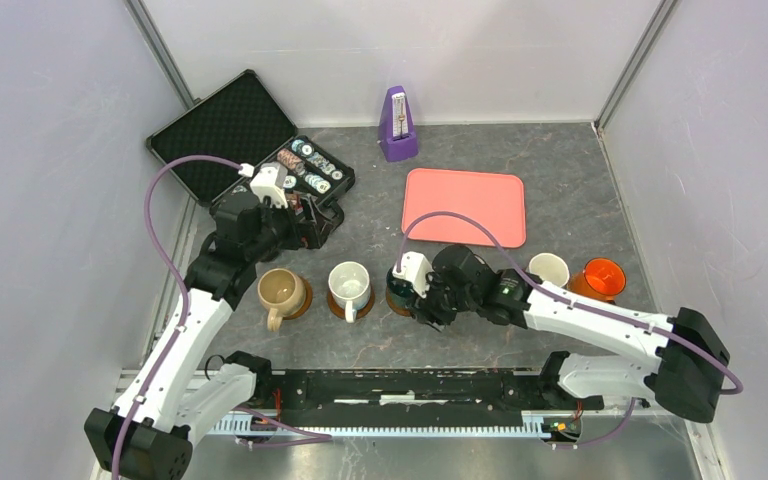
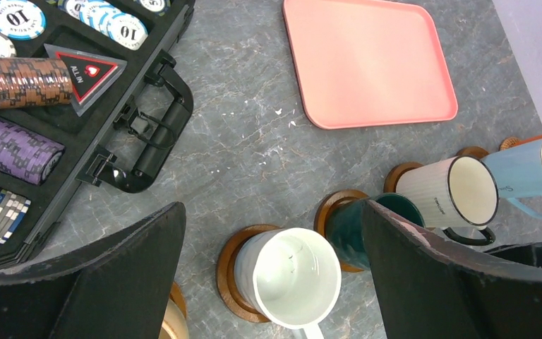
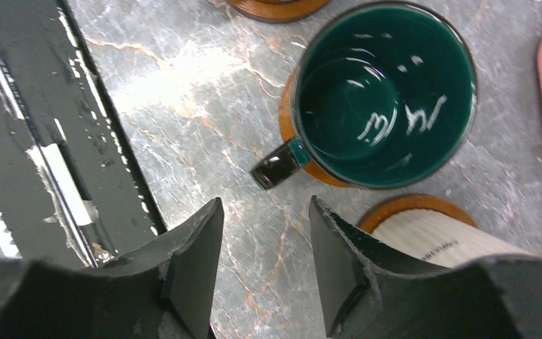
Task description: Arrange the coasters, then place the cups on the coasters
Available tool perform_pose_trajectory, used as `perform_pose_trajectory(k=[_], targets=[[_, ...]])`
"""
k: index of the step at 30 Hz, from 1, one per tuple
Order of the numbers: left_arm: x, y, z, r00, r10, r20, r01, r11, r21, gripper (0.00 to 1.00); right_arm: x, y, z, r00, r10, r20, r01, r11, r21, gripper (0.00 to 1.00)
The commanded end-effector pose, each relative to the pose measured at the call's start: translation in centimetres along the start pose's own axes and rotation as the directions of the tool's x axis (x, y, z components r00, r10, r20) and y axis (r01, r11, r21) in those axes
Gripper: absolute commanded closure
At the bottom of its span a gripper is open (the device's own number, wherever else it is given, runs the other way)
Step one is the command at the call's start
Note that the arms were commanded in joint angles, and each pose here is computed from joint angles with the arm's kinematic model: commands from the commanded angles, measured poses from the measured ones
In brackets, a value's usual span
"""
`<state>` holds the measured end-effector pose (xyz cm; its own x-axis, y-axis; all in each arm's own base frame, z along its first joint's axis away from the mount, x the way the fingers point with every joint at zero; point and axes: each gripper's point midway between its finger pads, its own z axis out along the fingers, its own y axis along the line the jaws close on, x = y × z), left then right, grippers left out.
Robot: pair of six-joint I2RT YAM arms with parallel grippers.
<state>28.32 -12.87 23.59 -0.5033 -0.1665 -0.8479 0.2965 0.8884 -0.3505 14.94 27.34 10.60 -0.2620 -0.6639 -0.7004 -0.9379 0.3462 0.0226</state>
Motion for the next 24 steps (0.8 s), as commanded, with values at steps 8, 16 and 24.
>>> perform_pose_trajectory(k=[8, 16, 24], targets=[[-0.8, -0.7, 0.3, 0.999, -0.030, 0.042, 0.028, 0.999, 0.040, 0.00, -0.8, -1.6, 0.1, 0.999, -0.048, 0.008, 0.047, 0.996, 0.080, 0.70], [-1.4, -0.7, 0.1, 0.997, -0.047, 0.065, 0.045, 0.999, 0.031, 0.00, -0.9, -1.1, 1.3, 1.000, -0.003, 0.024, 0.002, 0.999, 0.054, 0.74], [-1.1, -0.5, -0.1, 0.996, -0.064, 0.067, 0.063, 0.998, 0.022, 0.00, -1.8, -0.7, 2.2, 0.999, 0.027, 0.047, -0.028, 0.999, 0.023, 0.75]])
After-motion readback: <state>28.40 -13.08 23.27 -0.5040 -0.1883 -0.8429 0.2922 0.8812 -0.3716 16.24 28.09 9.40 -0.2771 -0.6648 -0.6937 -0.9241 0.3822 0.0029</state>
